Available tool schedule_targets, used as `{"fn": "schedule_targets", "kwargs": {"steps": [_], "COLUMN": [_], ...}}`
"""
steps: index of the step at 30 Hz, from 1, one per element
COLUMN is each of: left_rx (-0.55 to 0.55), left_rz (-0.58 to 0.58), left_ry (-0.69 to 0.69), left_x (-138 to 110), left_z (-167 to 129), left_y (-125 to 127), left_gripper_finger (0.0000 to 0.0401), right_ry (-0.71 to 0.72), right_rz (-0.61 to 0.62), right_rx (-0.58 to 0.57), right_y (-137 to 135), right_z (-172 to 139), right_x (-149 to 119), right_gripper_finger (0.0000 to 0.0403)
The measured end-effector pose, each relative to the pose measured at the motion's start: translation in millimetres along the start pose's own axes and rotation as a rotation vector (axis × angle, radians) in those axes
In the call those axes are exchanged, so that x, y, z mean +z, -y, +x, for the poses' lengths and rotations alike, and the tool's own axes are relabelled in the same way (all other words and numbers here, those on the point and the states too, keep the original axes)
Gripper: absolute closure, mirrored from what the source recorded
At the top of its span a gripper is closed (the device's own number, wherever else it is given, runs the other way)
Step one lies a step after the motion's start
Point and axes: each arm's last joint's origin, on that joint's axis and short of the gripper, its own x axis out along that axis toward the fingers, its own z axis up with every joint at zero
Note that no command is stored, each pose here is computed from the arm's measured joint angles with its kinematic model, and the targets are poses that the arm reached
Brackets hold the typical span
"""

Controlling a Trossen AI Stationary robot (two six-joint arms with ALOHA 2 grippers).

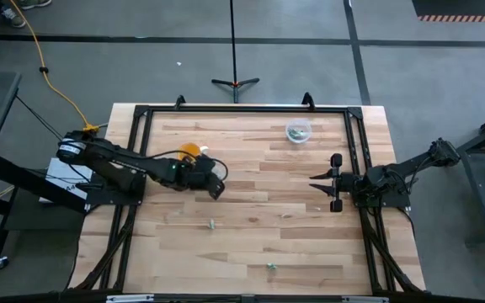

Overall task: Pick and place Stevia / Truvia into bins
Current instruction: Put the stevia packet into the bottom transparent container

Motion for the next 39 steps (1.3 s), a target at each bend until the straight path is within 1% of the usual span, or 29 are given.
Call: {"fn": "schedule_targets", "kwargs": {"steps": [3, 4, 6, 8, 10, 12, 14, 18, 21, 24, 32, 35, 39], "left_rx": [-0.063, -0.103, -0.221, -0.354, -0.451, -0.51, -0.536, -0.522, -0.488, -0.445, -0.3, -0.282, -0.276], "left_rz": [0.025, 0.03, 0.064, 0.094, 0.115, 0.117, 0.078, -0.017, -0.079, -0.111, -0.152, -0.155, -0.2], "left_ry": [-0.05, -0.066, -0.103, -0.125, -0.119, -0.117, -0.13, -0.181, -0.227, -0.264, -0.277, -0.252, -0.277], "left_x": [0.7, 0.9, 0.2, -2.2, -7.7, -16.0, -25.4, -48.4, -65.9, -78.1, -88.3, -88.0, -89.2], "left_z": [0.8, 0.5, -2.1, -7.4, -15.5, -24.4, -32.4, -42.4, -42.2, -37.3, -23.4, -23.0, -21.9], "left_y": [2.1, 4.5, 12.7, 23.8, 35.3, 44.8, 51.6, 61.3, 67.2, 70.0, 64.8, 63.7, 64.0], "left_gripper_finger": [0.0199, 0.0189, 0.0175, 0.0168, 0.0166, 0.0166, 0.0165, 0.0165, 0.0165, 0.0165, 0.0165, 0.0165, 0.0165], "right_ry": [0.0, -0.001, -0.001, -0.001, -0.001, -0.001, -0.001, -0.001, -0.002, -0.001, -0.001, -0.001, -0.001], "right_rz": [0.0, -0.001, 0.0, -0.001, -0.001, -0.001, -0.001, -0.001, -0.001, 0.0, 0.0, 0.0, -0.001], "right_rx": [0.0, 0.0, 0.0, 0.0, 0.0, 0.0, 0.0, 0.0, 0.0, 0.0, 0.0, 0.0, 0.0], "right_y": [0.0, 0.0, 0.0, 0.0, 0.0, 0.0, 0.0, 0.0, 0.0, 0.0, 0.0, 0.0, -0.1], "right_z": [0.0, 0.0, 0.0, 0.0, 0.0, 0.0, 0.0, 0.0, 0.0, 0.0, 0.0, 0.0, 0.0], "right_x": [-0.1, -0.2, -0.1, -0.1, -0.1, -0.1, -0.1, -0.1, -0.2, -0.1, -0.1, -0.1, -0.2], "right_gripper_finger": [0.032, 0.032, 0.032, 0.032, 0.032, 0.032, 0.032, 0.032, 0.032, 0.032, 0.032, 0.032, 0.032]}}
